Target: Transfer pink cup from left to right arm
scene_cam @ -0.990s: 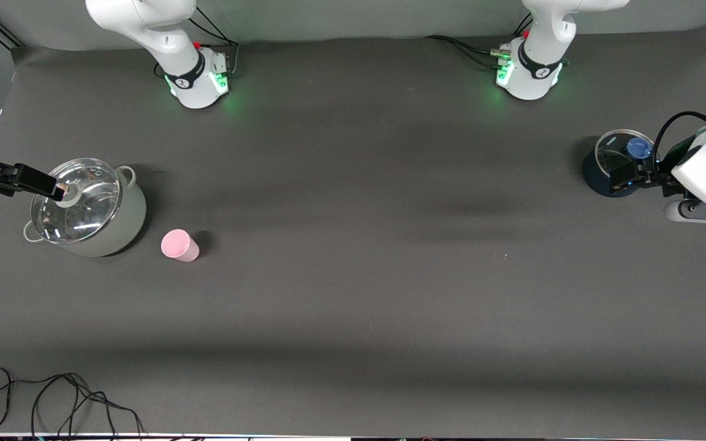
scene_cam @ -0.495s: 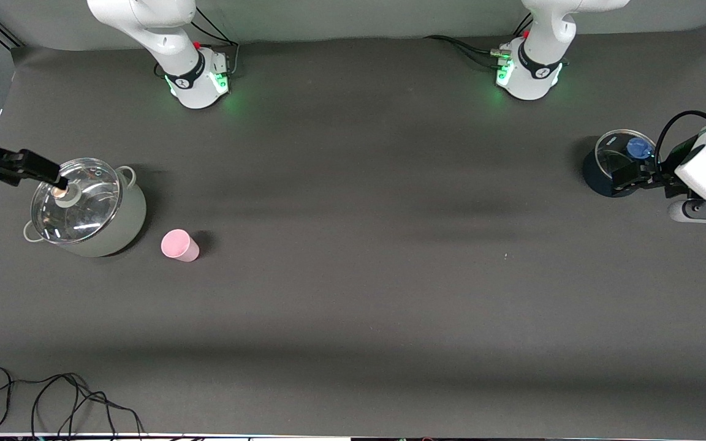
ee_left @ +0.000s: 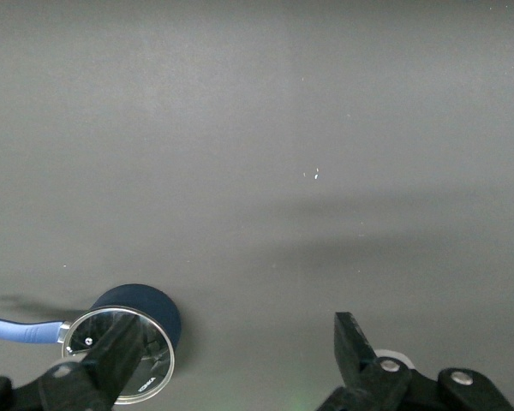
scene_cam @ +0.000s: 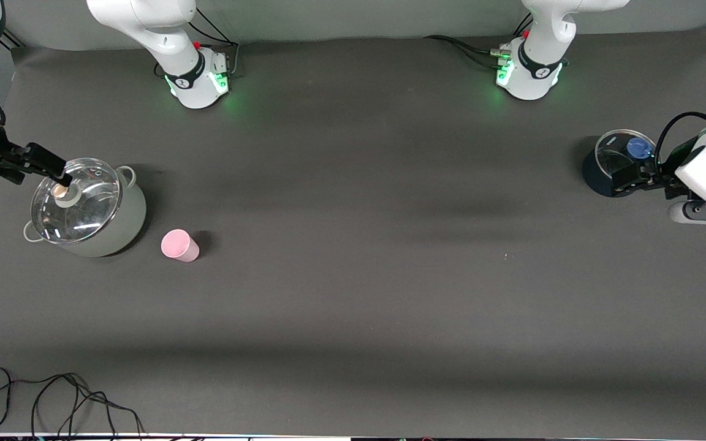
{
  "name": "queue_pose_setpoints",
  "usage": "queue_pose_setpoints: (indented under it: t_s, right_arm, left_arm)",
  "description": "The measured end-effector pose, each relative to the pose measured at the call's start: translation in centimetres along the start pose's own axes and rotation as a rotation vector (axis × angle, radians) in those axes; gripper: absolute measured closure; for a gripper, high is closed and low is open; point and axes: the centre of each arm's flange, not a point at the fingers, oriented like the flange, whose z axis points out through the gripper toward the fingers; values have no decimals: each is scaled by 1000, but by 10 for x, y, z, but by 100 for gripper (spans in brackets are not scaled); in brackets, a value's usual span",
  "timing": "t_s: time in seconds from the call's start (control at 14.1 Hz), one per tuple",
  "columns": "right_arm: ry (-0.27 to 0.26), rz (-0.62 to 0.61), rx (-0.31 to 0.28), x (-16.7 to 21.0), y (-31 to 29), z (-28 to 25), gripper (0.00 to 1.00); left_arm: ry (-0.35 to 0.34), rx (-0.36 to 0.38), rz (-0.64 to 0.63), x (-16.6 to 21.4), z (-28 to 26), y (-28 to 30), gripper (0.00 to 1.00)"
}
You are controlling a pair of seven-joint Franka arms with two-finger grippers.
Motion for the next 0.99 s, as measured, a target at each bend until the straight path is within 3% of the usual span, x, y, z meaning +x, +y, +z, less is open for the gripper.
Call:
queue_pose_setpoints:
  t_s: [0.42,0.99]
  right_arm:
    - [49,6,2,13,3,-7,0]
    - [-15,5,-7,37,0,5,0]
  left_arm:
    - [-2,0,-1,2,2,-1,0]
    - [1,0,-2,2,1,-1,0]
